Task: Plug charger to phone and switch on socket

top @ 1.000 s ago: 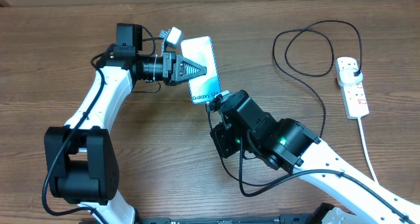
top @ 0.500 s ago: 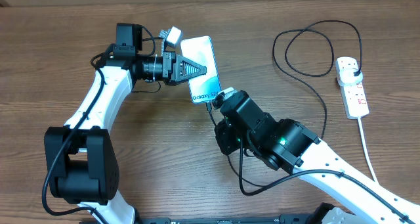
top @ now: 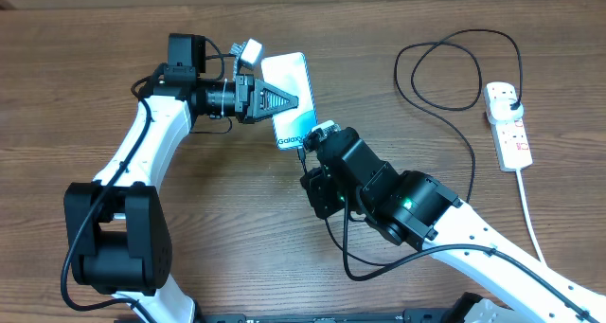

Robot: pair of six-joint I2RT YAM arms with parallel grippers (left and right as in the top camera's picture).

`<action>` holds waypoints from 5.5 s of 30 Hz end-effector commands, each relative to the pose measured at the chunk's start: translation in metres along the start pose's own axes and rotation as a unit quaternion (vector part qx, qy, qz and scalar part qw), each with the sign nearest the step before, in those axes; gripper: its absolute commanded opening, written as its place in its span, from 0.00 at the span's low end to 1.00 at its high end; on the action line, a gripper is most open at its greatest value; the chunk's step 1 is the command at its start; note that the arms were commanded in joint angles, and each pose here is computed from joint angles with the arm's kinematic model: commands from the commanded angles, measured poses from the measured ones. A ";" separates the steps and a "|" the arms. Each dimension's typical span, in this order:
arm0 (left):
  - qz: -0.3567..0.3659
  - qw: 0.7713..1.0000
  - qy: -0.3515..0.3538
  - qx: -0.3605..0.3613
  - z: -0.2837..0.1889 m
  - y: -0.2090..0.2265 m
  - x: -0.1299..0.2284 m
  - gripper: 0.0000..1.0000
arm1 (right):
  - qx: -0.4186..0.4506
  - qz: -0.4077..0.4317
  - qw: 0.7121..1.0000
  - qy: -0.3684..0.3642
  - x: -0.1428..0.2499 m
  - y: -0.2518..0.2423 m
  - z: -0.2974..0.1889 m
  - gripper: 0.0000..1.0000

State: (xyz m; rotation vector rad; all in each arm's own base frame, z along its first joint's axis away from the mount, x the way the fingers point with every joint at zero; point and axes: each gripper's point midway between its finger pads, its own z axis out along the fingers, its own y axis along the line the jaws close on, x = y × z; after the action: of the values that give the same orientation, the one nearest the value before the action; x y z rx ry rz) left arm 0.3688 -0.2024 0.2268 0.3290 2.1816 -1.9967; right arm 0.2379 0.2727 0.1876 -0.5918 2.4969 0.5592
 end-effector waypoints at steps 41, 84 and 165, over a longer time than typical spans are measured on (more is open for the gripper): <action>0.120 0.990 0.021 0.064 0.006 -0.032 0.007 0.04 | 0.053 0.016 0.994 -0.093 -0.056 -0.010 0.016 0.04; 0.020 0.968 -0.022 -0.249 0.068 0.058 -0.005 0.04 | 0.099 0.047 0.951 -0.288 -0.061 -0.039 -0.218 0.95; -0.091 0.859 0.147 -0.482 -0.014 0.266 0.079 0.55 | 0.116 0.081 0.961 -0.238 -0.052 -0.045 -0.188 1.00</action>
State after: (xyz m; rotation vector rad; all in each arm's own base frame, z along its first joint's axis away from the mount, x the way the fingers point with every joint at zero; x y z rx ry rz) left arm 0.3691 -0.2091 0.0105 0.3811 2.9436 -1.1290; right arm 0.2294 0.1598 0.3463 -0.1617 2.1305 0.3821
